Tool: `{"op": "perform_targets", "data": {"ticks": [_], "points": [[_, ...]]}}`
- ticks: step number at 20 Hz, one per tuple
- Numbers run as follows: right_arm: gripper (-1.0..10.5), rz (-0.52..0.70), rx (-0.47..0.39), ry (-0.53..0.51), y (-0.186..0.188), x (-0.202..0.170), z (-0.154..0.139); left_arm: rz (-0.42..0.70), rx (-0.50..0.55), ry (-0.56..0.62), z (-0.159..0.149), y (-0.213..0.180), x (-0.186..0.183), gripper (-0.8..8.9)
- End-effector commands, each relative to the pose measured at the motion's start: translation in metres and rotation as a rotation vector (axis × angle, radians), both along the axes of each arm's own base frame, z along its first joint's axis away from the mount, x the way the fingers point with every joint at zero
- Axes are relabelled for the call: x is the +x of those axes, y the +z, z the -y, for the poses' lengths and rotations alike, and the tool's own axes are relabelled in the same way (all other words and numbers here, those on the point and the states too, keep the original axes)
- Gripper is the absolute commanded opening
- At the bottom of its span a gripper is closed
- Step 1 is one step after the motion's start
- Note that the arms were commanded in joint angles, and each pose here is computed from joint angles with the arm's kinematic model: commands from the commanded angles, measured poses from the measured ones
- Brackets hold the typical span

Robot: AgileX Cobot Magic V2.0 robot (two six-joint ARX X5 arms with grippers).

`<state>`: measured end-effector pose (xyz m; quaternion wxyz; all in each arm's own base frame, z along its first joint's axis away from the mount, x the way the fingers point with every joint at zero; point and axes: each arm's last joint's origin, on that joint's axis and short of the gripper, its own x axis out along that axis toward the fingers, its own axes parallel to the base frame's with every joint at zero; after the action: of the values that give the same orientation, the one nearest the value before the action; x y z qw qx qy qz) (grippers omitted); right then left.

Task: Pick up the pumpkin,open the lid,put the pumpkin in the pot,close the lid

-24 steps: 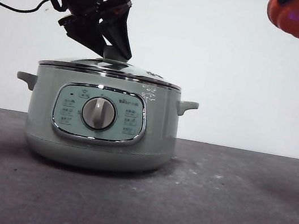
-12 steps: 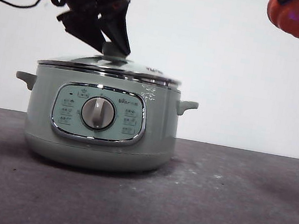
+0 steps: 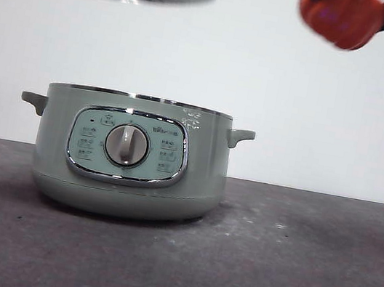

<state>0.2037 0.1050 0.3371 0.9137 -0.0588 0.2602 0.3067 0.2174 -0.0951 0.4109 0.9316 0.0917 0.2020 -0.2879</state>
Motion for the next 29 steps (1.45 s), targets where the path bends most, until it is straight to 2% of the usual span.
{"op": "perform_targets", "data": {"ticks": [1, 8, 12, 15, 22, 28, 29], "points": [[-0.1, -0.015, 0.0, 0.041, 0.002, 0.019, -0.021, 0.064, -0.028, 0.024, -0.014, 0.018, -0.031, -0.09], [-0.1, -0.049, -0.067, 0.169, -0.004, 0.093, -0.104, 0.1, -0.042, 0.104, -0.048, 0.034, -0.11, -0.09], [-0.1, -0.049, -0.141, 0.247, -0.03, 0.124, -0.15, 0.112, -0.064, 0.113, -0.059, 0.035, -0.135, -0.09], [-0.1, -0.028, -0.209, 0.277, -0.055, 0.135, -0.172, 0.103, -0.069, 0.115, -0.061, 0.035, -0.14, -0.09], [-0.1, -0.092, -0.293, 0.291, -0.109, 0.147, -0.191, 0.092, -0.064, 0.114, -0.061, 0.034, -0.141, -0.09], [-0.1, -0.138, -0.321, 0.299, -0.124, 0.147, -0.193, 0.083, -0.06, 0.112, -0.061, 0.033, -0.141, -0.09], [0.6, -0.145, -0.323, 0.302, -0.124, 0.147, -0.193, 0.083, -0.06, 0.112, -0.061, 0.033, -0.141, -0.09]]}}
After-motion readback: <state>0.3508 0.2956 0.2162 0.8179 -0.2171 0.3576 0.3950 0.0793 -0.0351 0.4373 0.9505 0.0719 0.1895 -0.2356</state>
